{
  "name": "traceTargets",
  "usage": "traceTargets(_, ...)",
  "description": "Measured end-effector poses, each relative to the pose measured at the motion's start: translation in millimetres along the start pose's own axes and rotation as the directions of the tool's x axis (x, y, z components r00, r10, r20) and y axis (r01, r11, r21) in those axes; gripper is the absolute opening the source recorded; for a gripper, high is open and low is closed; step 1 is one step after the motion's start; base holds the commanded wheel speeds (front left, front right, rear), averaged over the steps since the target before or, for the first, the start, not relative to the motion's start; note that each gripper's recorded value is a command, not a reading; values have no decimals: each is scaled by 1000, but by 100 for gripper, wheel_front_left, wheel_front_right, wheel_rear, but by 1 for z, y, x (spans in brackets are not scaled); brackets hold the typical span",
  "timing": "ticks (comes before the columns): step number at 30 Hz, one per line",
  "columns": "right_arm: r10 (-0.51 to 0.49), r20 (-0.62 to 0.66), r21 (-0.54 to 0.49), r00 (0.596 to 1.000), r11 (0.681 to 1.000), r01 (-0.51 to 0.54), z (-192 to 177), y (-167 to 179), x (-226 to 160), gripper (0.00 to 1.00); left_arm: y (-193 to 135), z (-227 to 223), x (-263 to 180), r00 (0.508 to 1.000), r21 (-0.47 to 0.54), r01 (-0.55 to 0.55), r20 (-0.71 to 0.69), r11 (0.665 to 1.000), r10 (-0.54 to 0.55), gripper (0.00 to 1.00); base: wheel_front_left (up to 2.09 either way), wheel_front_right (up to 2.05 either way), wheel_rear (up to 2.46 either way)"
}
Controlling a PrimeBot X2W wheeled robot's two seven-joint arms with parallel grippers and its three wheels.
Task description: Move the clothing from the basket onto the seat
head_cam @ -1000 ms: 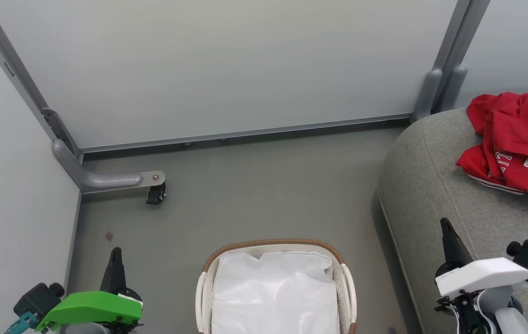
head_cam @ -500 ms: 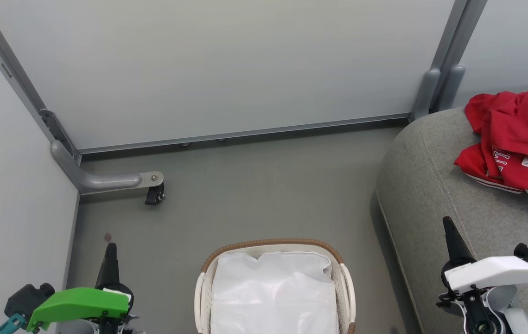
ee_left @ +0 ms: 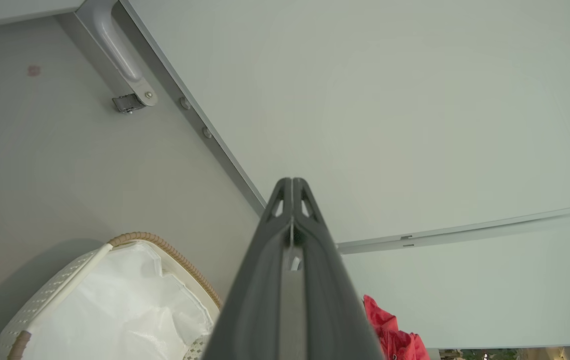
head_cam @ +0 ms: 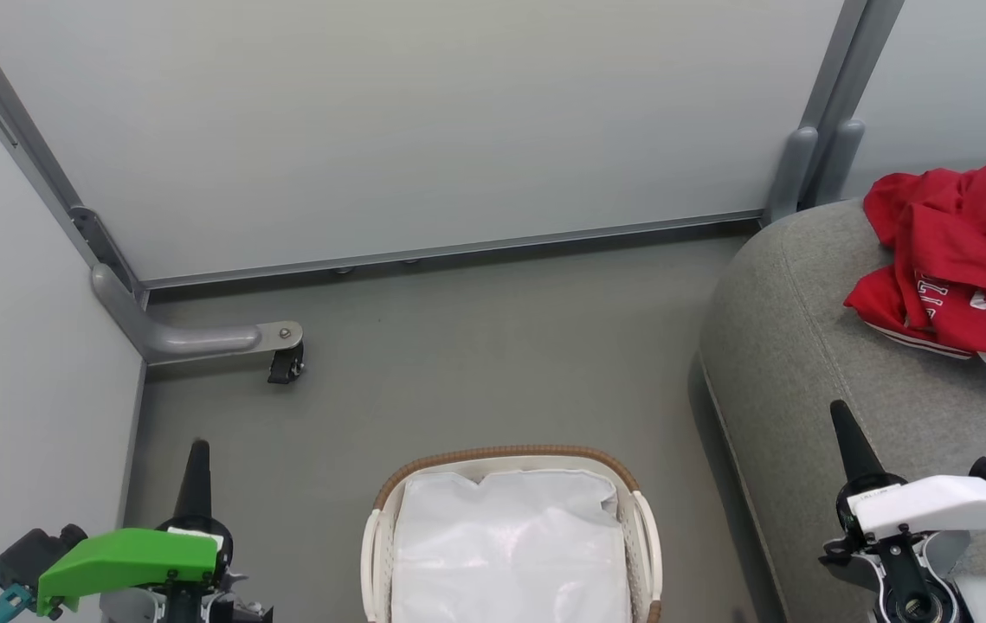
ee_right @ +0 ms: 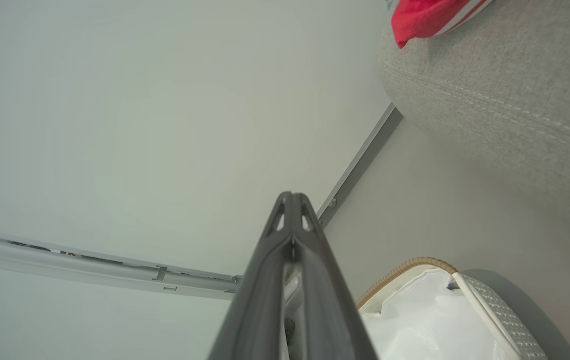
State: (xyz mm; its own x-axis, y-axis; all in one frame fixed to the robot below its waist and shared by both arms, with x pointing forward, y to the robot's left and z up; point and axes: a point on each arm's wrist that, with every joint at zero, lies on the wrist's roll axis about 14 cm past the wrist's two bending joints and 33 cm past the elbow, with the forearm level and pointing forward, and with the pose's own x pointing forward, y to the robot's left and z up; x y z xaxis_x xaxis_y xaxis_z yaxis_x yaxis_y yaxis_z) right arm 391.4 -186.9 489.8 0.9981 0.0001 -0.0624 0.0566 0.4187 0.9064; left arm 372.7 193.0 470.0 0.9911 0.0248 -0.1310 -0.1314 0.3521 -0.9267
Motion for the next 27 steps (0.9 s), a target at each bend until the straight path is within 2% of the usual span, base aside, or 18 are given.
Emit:
traceTargets(12, 7, 3, 112, 1000, 994, -7, 4, 2, -1, 0, -6, 4, 3, 1000, -94, 23, 1, 995, -23, 0, 0, 0, 0)
traceTargets(27, 22, 8, 238, 1000, 971, -23, 9, 4, -1, 0, -14, 9, 5, 998, -200, 55, 6, 978, -55, 0, 0, 0, 0)
